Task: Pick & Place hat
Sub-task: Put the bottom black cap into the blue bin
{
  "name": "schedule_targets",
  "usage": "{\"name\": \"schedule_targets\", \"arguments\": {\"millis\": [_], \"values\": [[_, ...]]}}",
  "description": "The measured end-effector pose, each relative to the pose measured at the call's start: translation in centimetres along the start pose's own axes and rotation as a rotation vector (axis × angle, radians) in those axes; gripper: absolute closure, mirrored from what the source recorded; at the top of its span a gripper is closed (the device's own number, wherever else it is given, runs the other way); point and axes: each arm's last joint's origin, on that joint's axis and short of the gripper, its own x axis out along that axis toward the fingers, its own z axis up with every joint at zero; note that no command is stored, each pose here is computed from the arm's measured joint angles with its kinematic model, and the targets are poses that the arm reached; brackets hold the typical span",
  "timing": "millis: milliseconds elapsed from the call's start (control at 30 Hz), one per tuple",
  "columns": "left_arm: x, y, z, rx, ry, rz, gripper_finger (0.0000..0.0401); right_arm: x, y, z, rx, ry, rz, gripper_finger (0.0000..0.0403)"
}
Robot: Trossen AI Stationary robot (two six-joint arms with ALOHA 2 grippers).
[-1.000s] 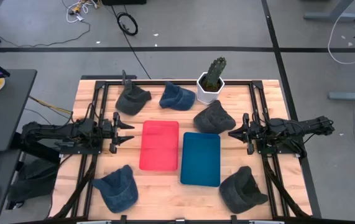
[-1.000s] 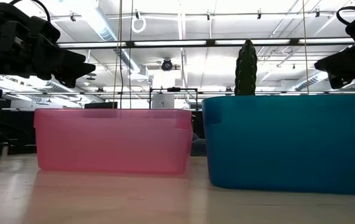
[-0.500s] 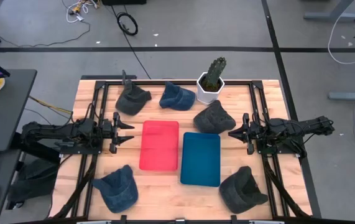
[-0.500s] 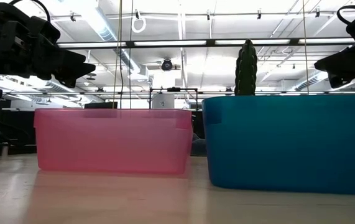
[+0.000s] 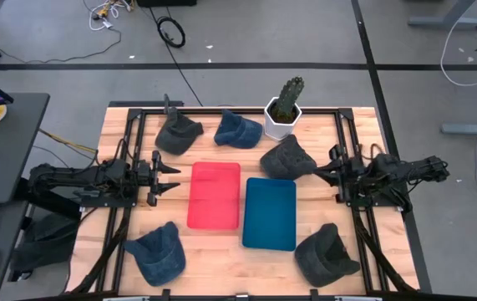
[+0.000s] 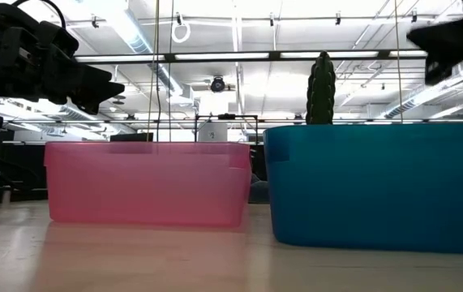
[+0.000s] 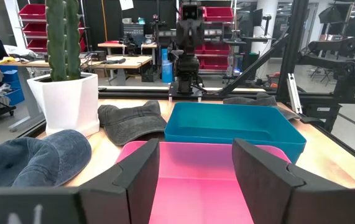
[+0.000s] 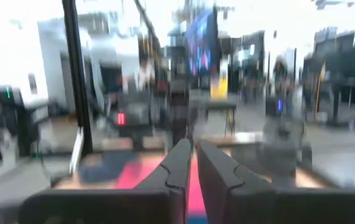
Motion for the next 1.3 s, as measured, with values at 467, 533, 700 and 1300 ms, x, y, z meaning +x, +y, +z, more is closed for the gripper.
{"name": "schedule_targets", "arguments": {"millis": [467, 533, 700, 1300], "values": [[0.0, 0.0, 0.0, 0.000, 0.000, 0.000, 0.0195, -2.1, -0.4, 6.1, -0.050, -0.670, -0.066, 0.0367], [0.0, 0.0, 0.0, 0.000, 0.000, 0.000, 0.0195, -2.7, -0.6, 6.8, -0.075, -0.760, -0.093, 0.0367], [0.0, 0.0, 0.0, 0.000, 0.000, 0.000, 0.0195, -4.1, -0.8, 8.8, -0.134, -0.927, -0.154, 0.0367], [0.0, 0.0, 0.0, 0.000, 0.000, 0.000, 0.0195, -5.1, -0.3, 21.2, -0.288, -0.972, 0.061, 0.0367]]}}
